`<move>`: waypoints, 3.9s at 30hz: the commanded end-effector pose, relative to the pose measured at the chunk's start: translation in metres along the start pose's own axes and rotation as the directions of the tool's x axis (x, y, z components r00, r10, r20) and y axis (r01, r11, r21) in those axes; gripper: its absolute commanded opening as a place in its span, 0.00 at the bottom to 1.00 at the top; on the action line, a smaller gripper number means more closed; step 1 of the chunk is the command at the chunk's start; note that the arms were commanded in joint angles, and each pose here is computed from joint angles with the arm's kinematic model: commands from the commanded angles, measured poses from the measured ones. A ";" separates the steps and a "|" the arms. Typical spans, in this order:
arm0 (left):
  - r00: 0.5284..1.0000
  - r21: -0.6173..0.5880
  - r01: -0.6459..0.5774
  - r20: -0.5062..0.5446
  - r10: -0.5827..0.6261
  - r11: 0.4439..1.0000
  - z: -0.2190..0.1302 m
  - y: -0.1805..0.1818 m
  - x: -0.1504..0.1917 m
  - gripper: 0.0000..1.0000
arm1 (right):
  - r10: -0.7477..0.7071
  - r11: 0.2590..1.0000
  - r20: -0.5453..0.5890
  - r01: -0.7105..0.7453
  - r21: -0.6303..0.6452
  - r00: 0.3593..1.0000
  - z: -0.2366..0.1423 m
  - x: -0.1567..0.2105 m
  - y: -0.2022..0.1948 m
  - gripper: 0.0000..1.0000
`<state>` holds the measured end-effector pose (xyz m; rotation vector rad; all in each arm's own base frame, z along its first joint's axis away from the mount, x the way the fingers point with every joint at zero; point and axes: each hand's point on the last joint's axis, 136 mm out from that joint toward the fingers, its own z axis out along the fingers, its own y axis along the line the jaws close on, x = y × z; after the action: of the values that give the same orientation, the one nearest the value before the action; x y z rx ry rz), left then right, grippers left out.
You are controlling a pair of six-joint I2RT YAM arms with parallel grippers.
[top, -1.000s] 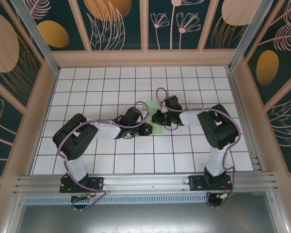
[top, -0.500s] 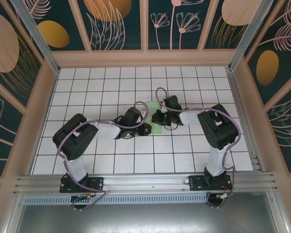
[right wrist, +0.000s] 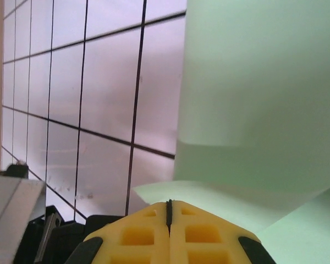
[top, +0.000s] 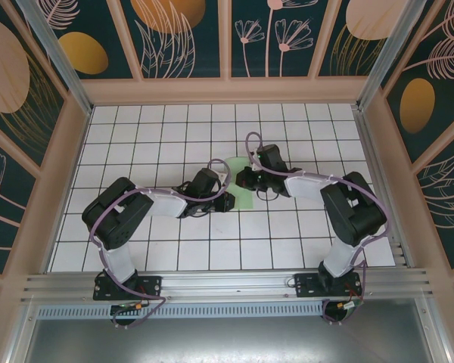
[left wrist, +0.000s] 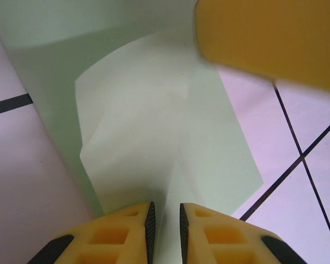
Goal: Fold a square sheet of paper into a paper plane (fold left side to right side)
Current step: Fold the triangle a second time at the center of the table.
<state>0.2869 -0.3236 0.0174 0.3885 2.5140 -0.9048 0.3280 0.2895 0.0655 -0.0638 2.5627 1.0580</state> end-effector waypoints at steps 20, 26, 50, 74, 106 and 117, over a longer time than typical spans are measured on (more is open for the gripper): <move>0.991 -0.108 0.024 -0.128 -0.038 0.994 0.005 0.034 0.044 0.23 | -0.003 0.978 -0.073 0.018 0.209 0.997 0.028 0.028 -0.050 0.00; 0.990 -0.115 0.027 -0.137 -0.042 0.993 0.006 0.037 0.049 0.22 | -0.008 0.976 -0.051 0.019 0.219 0.999 0.023 0.018 -0.057 0.00; 0.994 -0.074 0.012 -0.109 -0.020 0.997 0.003 0.028 0.041 0.21 | 0.020 0.973 0.070 -0.035 0.226 0.997 -0.016 -0.039 -0.089 0.00; 1.000 0.043 -0.008 -0.029 0.009 0.999 -0.008 -0.012 0.001 0.25 | 0.067 0.987 -0.080 -0.054 0.154 0.995 0.026 0.012 -0.059 0.00; 0.996 0.035 0.056 -0.077 -0.054 0.998 0.004 -0.006 0.011 0.26 | 0.064 0.975 -0.120 -0.036 0.219 0.991 0.027 0.027 -0.074 0.00; 0.992 0.014 0.087 -0.089 -0.085 0.996 -0.005 0.002 0.026 0.26 | 0.063 0.971 -0.126 -0.032 0.239 0.990 0.025 0.027 -0.079 0.00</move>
<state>0.2732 -0.3317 0.0208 0.3824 2.5536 -1.0245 0.3382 0.2750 0.0185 -0.0492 2.6788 0.9396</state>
